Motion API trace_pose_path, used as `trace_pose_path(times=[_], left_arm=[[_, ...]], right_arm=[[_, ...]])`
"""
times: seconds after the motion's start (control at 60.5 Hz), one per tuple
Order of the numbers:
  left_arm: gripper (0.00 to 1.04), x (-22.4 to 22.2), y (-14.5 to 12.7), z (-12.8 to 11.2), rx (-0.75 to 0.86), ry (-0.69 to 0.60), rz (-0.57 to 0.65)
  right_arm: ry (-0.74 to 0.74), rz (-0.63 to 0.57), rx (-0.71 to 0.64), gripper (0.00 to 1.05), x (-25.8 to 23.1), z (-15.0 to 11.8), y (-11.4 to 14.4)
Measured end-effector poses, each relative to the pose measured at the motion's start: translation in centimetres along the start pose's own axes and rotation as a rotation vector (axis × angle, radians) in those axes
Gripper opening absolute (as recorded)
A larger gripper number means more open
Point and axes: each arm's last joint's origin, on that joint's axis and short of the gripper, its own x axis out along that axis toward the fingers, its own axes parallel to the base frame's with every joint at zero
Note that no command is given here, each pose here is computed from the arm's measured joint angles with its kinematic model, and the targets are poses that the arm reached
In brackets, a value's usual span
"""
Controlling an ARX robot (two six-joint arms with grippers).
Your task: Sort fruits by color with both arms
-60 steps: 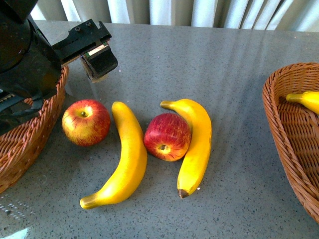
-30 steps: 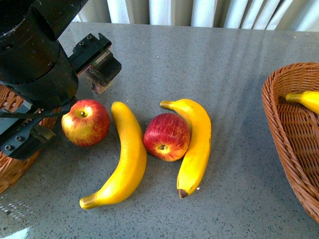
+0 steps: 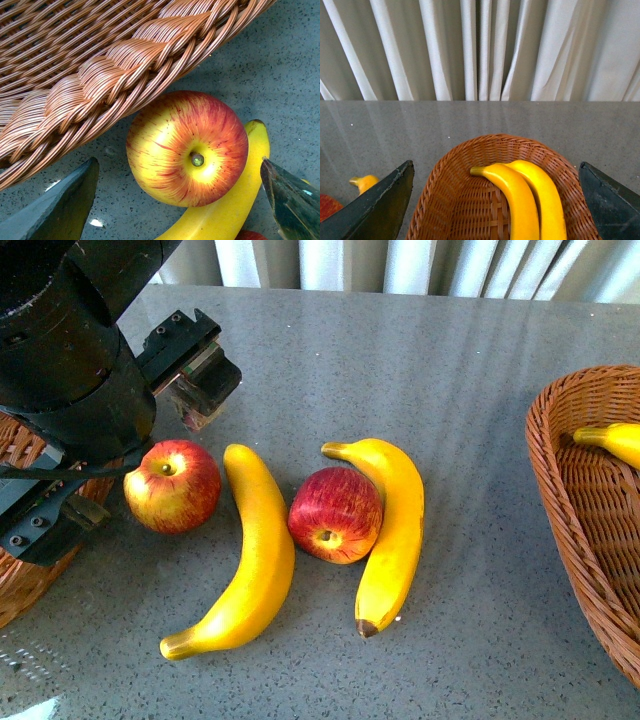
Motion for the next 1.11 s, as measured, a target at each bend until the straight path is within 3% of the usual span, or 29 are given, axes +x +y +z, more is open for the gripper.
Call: trace_pose_path(times=[0.413, 1.108], left_arm=[[0.96, -0.3, -0.8, -1.1, 0.048, -0.006, -0.042], [0.96, 0.0, -0.9, -0.6, 0.019, 0.029, -0.097]], right_arm=[[0.000, 0.000, 0.000, 0.96, 0.0, 0.0, 0.0], [0.000, 0.000, 0.000, 0.96, 0.0, 0.0, 0.0]])
